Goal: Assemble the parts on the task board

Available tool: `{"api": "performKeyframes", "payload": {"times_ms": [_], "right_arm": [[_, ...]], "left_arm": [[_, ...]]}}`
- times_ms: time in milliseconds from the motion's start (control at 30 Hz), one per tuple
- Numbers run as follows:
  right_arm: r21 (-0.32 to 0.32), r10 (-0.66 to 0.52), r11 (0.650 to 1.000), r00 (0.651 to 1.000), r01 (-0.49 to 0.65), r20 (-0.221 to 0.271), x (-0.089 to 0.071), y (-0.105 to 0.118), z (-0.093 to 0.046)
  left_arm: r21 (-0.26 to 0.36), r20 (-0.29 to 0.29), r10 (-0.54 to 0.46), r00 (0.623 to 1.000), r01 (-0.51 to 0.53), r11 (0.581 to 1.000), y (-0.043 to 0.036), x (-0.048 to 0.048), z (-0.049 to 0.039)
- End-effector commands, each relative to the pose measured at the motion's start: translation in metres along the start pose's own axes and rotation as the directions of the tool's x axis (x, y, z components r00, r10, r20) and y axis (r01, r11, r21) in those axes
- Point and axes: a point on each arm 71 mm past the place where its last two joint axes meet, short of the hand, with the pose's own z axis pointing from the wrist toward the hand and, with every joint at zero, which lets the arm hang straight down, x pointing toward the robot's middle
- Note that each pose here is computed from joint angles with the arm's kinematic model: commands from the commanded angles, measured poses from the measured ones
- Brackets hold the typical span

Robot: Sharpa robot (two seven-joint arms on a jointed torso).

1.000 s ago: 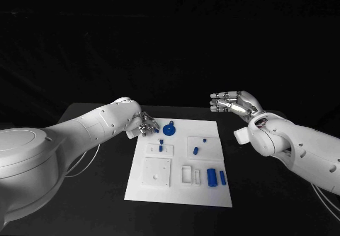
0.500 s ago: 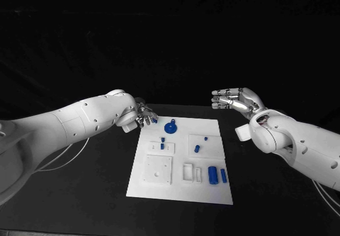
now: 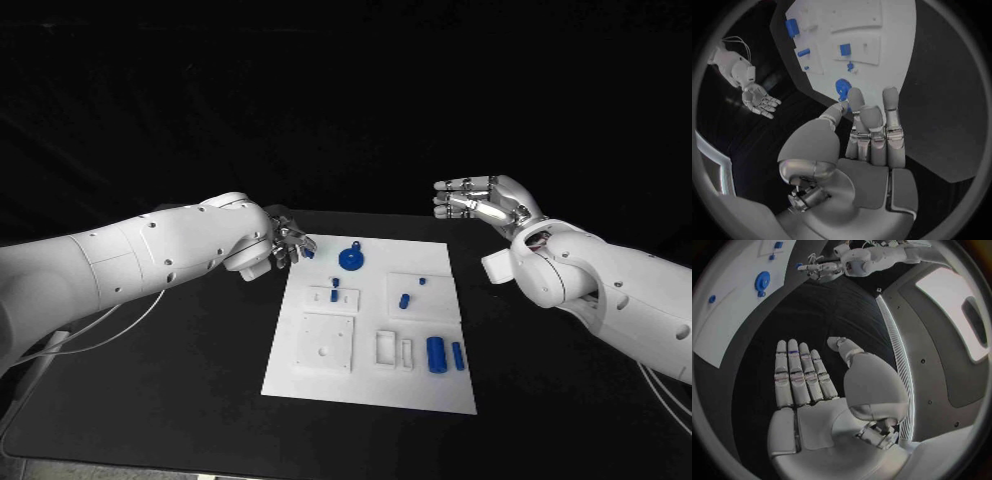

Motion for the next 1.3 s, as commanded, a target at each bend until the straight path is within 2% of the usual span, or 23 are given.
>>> {"api": "performKeyframes", "payload": {"times_ms": [33,200,433,800,1033,1300], "right_arm": [[0.000,0.010,1.000,1.000,-0.010,-0.019,0.001,-0.001,0.000],[0.002,0.011,1.000,1.000,-0.011,-0.019,0.001,-0.002,-0.001],[0.002,0.013,1.000,1.000,-0.013,-0.021,0.001,-0.002,-0.002],[0.004,0.013,1.000,1.000,-0.013,-0.021,0.001,-0.003,-0.003],[0.004,0.014,1.000,1.000,-0.014,-0.022,0.002,-0.004,-0.003],[0.006,0.013,1.000,1.000,-0.013,-0.021,0.001,-0.005,-0.003]], "left_arm": [[0.004,0.082,0.024,0.996,-0.024,1.000,0.0009,0.0001,-0.0037],[0.008,0.088,0.048,0.995,-0.049,0.999,0.0064,0.0122,-0.0065],[0.013,0.068,0.071,0.995,-0.072,0.997,0.0109,0.0346,-0.0058],[0.015,0.005,0.093,0.996,-0.093,0.996,0.0112,0.0611,-0.0039],[0.010,-0.014,0.096,0.995,-0.096,0.995,0.0131,0.0698,-0.0027],[0.005,-0.040,0.111,0.993,-0.110,0.994,0.0142,0.0749,-0.0028]]}}
